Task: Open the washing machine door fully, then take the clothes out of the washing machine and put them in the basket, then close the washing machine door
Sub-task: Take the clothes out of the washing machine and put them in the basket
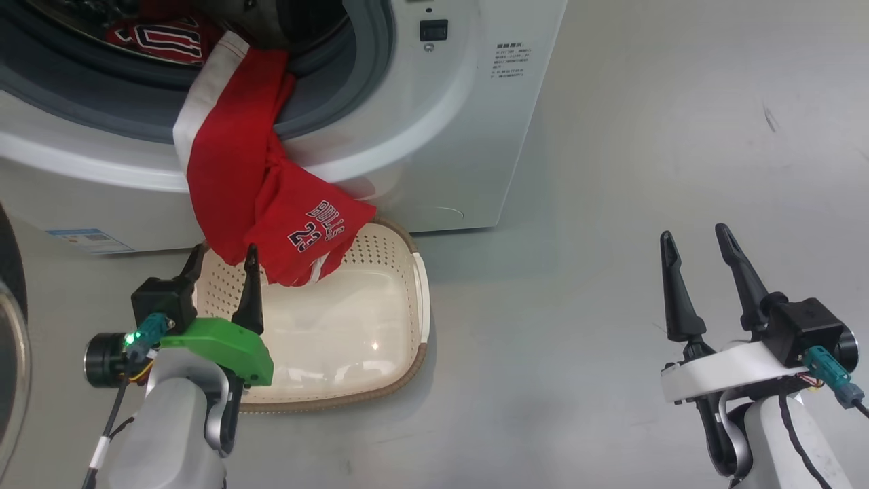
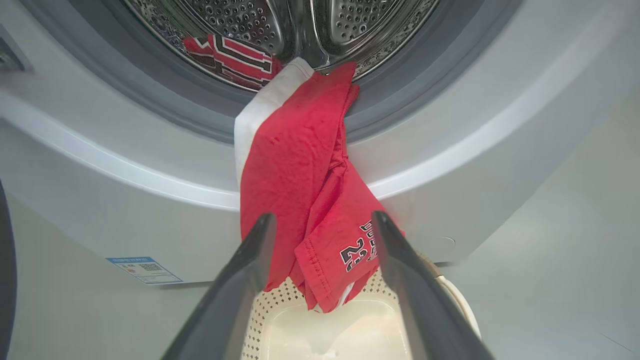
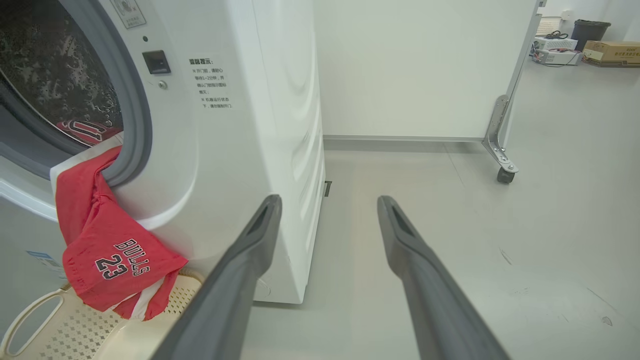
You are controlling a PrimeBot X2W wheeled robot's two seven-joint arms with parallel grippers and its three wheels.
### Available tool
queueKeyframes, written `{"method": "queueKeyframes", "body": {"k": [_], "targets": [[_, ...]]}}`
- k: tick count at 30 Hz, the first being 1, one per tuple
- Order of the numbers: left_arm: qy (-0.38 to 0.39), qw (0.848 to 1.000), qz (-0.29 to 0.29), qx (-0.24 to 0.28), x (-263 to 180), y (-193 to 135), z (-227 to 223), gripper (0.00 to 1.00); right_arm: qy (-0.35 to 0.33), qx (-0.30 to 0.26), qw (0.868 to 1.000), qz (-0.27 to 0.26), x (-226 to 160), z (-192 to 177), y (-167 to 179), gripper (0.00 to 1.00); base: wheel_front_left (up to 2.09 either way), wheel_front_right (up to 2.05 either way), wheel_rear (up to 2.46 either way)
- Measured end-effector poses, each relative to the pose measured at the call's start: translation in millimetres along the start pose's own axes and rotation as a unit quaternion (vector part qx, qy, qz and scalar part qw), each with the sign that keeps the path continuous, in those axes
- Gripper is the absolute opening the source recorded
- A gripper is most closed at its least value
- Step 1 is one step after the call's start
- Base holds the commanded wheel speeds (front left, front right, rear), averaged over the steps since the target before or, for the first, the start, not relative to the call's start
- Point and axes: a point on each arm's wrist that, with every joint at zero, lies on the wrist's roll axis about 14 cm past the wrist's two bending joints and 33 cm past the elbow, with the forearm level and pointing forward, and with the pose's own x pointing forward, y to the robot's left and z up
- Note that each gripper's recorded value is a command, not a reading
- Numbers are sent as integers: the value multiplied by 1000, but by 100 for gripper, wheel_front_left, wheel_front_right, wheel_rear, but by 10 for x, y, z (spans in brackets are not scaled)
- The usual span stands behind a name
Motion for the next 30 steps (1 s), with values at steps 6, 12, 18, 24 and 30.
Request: {"method": "queueKeyframes", "body": {"k": [6, 12, 18, 24, 30], "targets": [[-32, 999, 5, 16, -185, 11, 193, 100, 0, 2, 1000, 13, -115, 25, 106, 100, 0, 0, 0], [-68, 997, 4, 23, -364, -26, 402, 100, -1, 2, 1000, 19, -255, 54, 173, 100, 0, 0, 0], [-76, 997, -1, 30, -566, -73, 402, 100, -9, 1, 1000, 21, -375, 124, 200, 100, 0, 0, 0], [-93, 995, -5, 30, -678, -125, 474, 100, -13, 3, 1000, 20, -463, 150, 213, 100, 0, 0, 0], [-100, 995, -5, 29, -740, -146, 494, 100, -13, 4, 1000, 22, -488, 152, 232, 100, 0, 0, 0]]}}
